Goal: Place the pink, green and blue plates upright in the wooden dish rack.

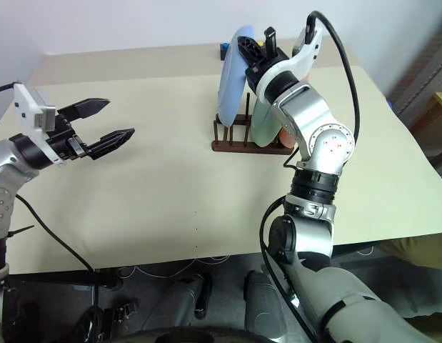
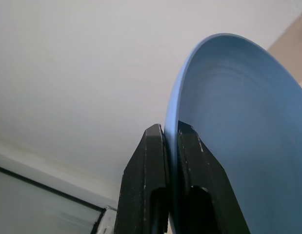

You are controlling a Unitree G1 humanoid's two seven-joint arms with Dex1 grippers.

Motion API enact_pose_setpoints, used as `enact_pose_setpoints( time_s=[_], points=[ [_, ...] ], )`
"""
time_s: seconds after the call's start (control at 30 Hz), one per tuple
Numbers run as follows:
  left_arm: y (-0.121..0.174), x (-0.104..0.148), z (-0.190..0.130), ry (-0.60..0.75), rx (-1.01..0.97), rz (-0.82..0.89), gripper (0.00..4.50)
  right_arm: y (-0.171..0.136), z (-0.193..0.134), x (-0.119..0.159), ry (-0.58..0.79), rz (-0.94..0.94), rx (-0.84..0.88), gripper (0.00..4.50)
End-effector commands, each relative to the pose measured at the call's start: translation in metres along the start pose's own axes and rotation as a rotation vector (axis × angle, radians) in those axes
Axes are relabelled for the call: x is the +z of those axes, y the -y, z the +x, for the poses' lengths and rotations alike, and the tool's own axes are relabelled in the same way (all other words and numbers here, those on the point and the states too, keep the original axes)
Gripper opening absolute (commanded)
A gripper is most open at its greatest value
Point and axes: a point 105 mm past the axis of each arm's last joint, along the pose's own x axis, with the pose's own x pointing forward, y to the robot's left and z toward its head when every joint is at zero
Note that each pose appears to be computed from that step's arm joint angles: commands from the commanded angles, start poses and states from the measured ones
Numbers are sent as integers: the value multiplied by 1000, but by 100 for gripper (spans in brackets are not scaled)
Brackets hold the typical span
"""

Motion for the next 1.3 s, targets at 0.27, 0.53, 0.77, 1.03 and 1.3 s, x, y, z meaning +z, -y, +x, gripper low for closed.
enact_pose_setpoints(
  time_s=[0.27,0.53,0.77,1.03,1.3],
  points=[
    [0,11,1,22,5,57,450,-4,-6,-20,-73,-196,45,103],
    [0,9,1,15,7,51,450,-24,-2,-20,-60,-638,133,443],
    [0,8,2,12,4,49,450,-56,-5,10,111,-783,258,443],
    [3,7,2,1,-27,52,450,-48,-51,0,-138,-1157,499,443],
    [20,2,8,1,-137,29,450,12,-116,12,-493,-1237,445,393]
  ],
)
